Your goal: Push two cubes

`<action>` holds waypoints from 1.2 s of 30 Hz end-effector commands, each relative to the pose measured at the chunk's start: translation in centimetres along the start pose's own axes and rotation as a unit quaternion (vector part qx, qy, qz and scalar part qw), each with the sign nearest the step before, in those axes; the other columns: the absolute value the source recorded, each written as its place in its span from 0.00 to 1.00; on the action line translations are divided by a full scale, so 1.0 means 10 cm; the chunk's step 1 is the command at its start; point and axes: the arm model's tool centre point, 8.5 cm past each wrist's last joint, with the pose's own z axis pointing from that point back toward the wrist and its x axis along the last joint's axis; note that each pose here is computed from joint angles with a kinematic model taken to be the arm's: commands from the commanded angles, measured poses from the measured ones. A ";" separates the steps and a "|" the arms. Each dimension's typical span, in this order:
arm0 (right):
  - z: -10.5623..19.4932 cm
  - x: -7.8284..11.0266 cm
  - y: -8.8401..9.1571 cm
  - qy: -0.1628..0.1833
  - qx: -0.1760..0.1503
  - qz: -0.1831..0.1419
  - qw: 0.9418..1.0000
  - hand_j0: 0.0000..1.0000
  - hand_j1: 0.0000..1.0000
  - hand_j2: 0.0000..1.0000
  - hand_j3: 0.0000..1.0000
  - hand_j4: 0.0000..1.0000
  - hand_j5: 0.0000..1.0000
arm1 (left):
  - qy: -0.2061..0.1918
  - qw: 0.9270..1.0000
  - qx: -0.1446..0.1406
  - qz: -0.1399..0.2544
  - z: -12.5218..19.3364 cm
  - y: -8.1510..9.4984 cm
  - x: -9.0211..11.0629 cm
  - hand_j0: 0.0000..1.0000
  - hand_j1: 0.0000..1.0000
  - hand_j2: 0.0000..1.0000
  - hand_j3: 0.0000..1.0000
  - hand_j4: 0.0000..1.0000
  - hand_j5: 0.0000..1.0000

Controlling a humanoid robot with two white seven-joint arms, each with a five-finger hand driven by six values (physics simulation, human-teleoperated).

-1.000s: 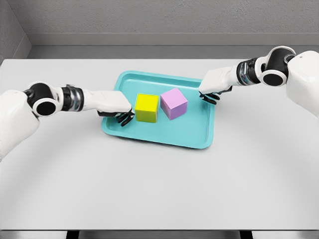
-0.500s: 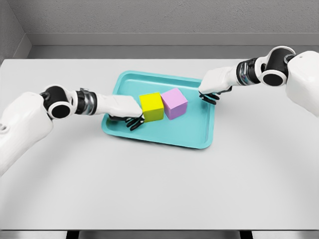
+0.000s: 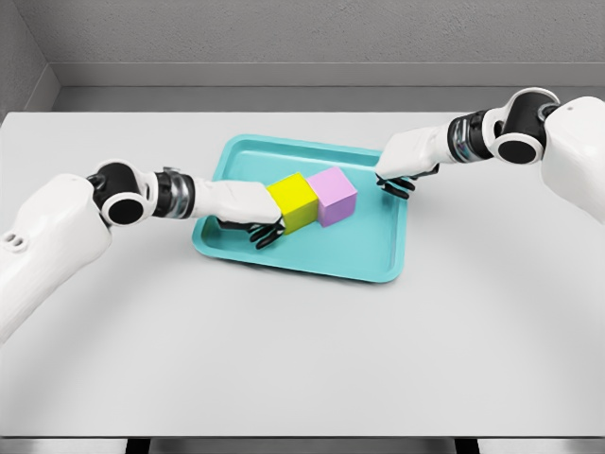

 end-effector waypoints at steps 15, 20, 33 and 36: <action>0.00 0.00 0.01 0.000 0.000 -0.003 1.000 0.14 0.14 0.14 0.14 0.14 0.14 | 0.036 0.984 0.107 0.139 1.05 -0.03 -0.52 0.13 0.13 0.13 0.13 0.13 0.13; 0.04 0.01 0.00 -0.001 -0.005 -0.001 1.000 0.14 0.14 0.14 0.14 0.14 0.14 | 0.016 0.992 0.061 0.105 0.20 -0.04 -0.32 0.10 0.10 0.10 0.10 0.10 0.10; 0.18 -0.10 0.07 0.014 -0.007 -0.011 1.000 0.14 0.14 0.14 0.14 0.14 0.14 | 0.017 0.994 0.048 0.094 0.11 -0.06 -0.28 0.04 0.04 0.04 0.04 0.04 0.04; 0.25 -0.16 0.09 0.023 -0.015 -0.019 0.999 0.14 0.14 0.14 0.14 0.14 0.14 | 0.014 0.994 0.050 0.093 0.08 -0.04 -0.27 0.03 0.03 0.03 0.03 0.03 0.03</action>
